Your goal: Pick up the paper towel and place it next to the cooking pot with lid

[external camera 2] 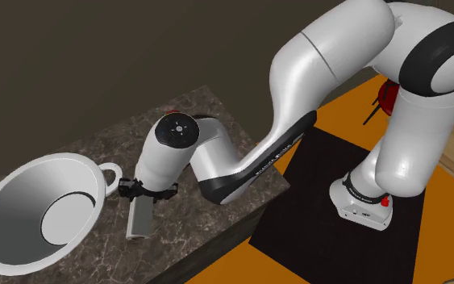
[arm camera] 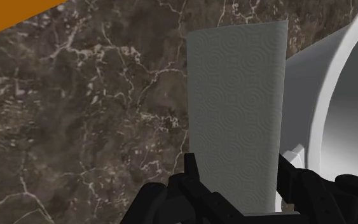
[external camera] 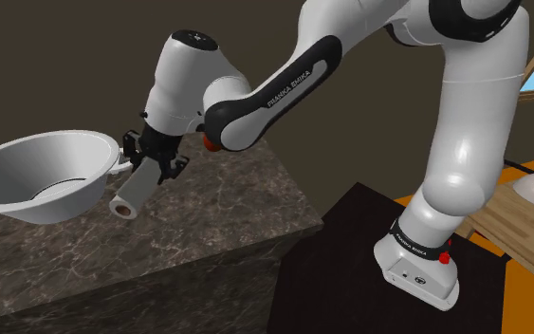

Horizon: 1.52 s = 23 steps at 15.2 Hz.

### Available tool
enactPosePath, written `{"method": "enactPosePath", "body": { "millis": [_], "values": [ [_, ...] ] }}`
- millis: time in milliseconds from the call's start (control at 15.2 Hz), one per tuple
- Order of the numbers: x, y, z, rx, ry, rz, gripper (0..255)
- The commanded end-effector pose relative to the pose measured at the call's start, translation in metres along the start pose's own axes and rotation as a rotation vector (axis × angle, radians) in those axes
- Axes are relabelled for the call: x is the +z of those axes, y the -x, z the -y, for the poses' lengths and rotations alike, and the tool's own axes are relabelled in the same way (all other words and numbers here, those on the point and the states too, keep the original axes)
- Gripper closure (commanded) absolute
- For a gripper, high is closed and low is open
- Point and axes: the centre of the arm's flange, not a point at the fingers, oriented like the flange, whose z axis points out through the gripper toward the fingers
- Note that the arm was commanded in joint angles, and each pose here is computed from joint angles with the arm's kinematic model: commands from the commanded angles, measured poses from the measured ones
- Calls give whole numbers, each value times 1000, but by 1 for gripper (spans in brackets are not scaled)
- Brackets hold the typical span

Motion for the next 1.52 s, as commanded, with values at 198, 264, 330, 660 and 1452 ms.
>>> {"method": "enactPosePath", "body": {
  "millis": [198,264,330,660,1452],
  "values": [
    [23,0,-12,0,0,0,255],
    [28,0,-14,0,0,0,255],
    [32,0,-17,0,0,0,255],
    [56,0,-28,0,0,0,255],
    [79,0,-40,0,0,0,255]
  ]
}}
